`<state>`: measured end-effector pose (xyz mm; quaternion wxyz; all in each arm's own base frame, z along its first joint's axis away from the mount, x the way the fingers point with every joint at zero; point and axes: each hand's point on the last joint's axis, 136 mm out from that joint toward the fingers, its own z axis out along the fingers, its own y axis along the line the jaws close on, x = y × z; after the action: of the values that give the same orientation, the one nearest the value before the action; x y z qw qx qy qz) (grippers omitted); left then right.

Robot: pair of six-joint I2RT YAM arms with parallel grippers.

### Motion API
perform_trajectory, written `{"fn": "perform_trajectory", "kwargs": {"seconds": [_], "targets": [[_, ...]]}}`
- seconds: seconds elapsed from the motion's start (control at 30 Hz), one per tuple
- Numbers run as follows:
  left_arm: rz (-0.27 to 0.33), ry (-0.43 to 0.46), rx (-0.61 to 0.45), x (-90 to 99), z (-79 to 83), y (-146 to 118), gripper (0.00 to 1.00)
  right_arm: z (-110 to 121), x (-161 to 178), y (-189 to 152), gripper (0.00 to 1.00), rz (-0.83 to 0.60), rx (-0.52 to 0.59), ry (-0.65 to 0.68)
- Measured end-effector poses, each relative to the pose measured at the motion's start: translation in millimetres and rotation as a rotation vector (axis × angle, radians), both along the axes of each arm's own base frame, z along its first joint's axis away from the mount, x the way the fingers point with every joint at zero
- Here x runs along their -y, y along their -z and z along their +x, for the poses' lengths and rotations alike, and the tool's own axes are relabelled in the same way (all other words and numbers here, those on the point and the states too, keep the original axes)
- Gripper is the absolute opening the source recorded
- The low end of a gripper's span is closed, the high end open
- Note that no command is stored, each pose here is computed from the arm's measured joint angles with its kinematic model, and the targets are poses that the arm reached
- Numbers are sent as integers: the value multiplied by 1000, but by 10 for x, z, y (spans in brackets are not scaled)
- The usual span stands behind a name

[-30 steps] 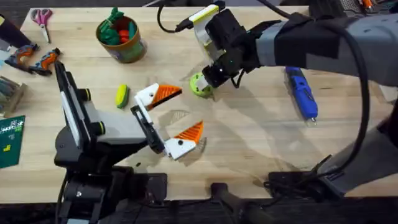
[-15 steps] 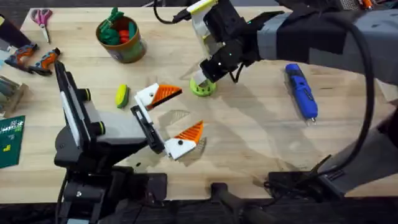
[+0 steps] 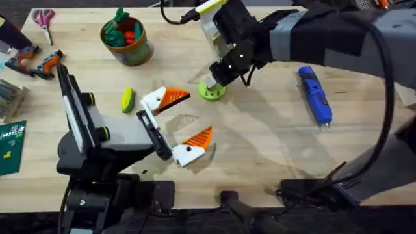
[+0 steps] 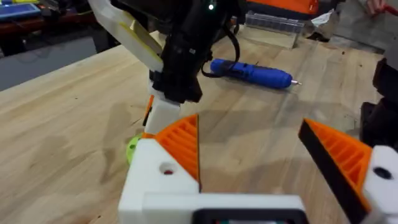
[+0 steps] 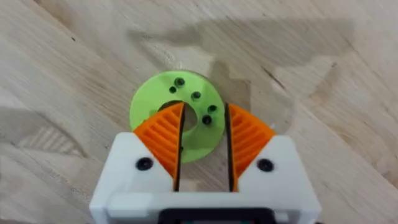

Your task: Pick up the gripper from the table and insert it into the empty holder that is missing its gripper. Then pick up a screw, insert it into the mounting hole, and use the screwdriver to tighten it. Finally, clean up the table by picking up the vegetable and placing it into the bucket.

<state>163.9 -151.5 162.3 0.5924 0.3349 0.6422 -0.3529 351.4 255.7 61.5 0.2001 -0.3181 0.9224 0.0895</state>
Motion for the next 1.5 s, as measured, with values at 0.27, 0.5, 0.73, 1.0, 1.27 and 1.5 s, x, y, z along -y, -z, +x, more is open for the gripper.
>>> {"fn": "perform_trajectory", "kwargs": {"seconds": [0.27, 0.5, 0.73, 1.0, 1.27, 1.5], "targets": [[0, 0, 0, 0, 0, 0, 985, -11, -13, 2, 383, 0, -1, -4], [0, 0, 0, 0, 0, 0, 985, -37, -34, 6, 341, -2, -4, -12], [0, 0, 0, 0, 0, -1, 985, -36, -33, 6, 325, -3, -4, -11], [0, 0, 0, 0, 0, 0, 986, -37, -34, 6, 325, -2, -4, -11], [0, 0, 0, 0, 0, 0, 986, -36, -33, 6, 323, -2, -4, -11], [0, 0, 0, 0, 0, -1, 986, -37, -33, 36, 323, -6, -9, -11]]}}
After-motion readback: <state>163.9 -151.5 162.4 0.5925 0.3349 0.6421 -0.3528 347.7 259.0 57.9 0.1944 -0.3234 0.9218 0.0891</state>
